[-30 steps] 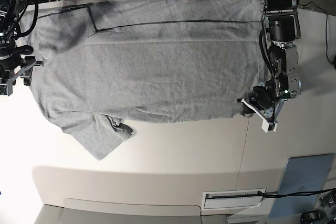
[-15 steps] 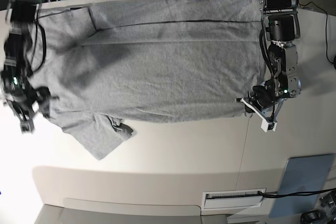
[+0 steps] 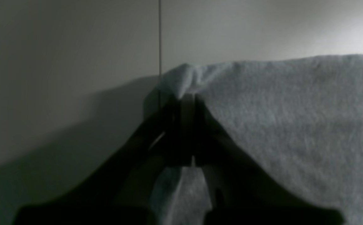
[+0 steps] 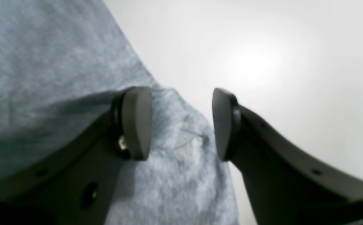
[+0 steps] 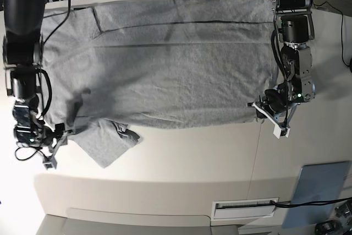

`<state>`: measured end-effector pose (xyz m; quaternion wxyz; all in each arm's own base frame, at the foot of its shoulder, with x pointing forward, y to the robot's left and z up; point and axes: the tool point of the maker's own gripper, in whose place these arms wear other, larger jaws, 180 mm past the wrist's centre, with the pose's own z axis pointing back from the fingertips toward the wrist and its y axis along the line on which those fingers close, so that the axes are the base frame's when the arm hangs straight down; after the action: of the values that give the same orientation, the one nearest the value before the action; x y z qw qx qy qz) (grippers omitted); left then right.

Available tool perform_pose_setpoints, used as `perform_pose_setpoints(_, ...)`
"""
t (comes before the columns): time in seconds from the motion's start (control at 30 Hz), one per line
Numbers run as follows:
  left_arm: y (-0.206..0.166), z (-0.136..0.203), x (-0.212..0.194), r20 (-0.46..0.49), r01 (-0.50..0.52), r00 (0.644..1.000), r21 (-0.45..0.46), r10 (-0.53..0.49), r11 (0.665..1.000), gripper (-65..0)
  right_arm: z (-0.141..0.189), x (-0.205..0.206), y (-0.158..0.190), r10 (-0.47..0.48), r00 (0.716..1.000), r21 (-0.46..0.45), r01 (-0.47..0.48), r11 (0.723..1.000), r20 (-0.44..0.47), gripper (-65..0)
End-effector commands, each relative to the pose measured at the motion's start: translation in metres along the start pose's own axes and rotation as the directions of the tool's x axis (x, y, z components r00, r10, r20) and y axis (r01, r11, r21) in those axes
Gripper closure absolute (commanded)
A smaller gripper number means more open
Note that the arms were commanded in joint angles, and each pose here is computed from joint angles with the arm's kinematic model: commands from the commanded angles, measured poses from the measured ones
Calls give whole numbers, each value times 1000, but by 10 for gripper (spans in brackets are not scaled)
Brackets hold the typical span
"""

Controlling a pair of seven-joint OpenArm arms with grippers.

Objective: Fold the T-shirt properly
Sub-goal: 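Move the right gripper to the other hem corner and grasp it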

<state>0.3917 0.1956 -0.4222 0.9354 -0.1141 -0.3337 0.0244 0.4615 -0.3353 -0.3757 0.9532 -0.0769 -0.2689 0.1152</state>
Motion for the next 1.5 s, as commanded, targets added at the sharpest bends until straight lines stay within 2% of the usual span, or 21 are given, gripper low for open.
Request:
perform_pose_setpoints(0.0,3,4,13,20,14,1000,9,-14,1000,0,7,25,-9,12,998,-29,-11,1000,58,-305)
perform_pose_setpoints(0.17,5,4,11,9,23,1000,19,-24,1000,0,-12,12,4,110,994,-77,-110,991,1,-305)
perform_pose_setpoints(0.3,5,4,11,9,23,1000,19,-23,1000,0,-21,-6,18,122,990,-54,-126,991,-64,-296)
perform_pose_setpoints(0.47,5,4,11,9,23,1000,19,-23,1000,0,-25,-31,21,117,983,-42,-124,991,-139,-83)
perform_pose_setpoints(0.57,5,4,11,10,23,1000,18,-23,1000,0,-26,-40,18,103,984,-53,-112,992,-146,0)
perform_pose_setpoints(0.67,5,4,14,25,23,999,18,-23,1000,0,-25,-38,3,36,992,-121,-50,991,-118,0)
perform_pose_setpoints(0.83,2,8,25,65,34,997,18,-35,999,0,-9,-14,-25,2,1000,-175,-7,985,-26,0)
perform_pose_setpoints(1.13,1,10,31,86,41,995,17,-43,999,0,35,20,-65,-70,994,-182,84,980,83,0)
perform_pose_setpoints(1.3,1,10,31,86,41,995,16,-42,999,0,37,21,-69,-71,993,-184,88,979,98,-8)
perform_pose_setpoints(1.4,1,10,31,86,42,995,16,-43,999,0,35,33,-59,-36,987,-148,59,987,156,-185)
perform_pose_setpoints(1.47,1,10,30,83,42,996,17,-43,999,0,34,43,-48,6,980,-109,16,994,197,-263)
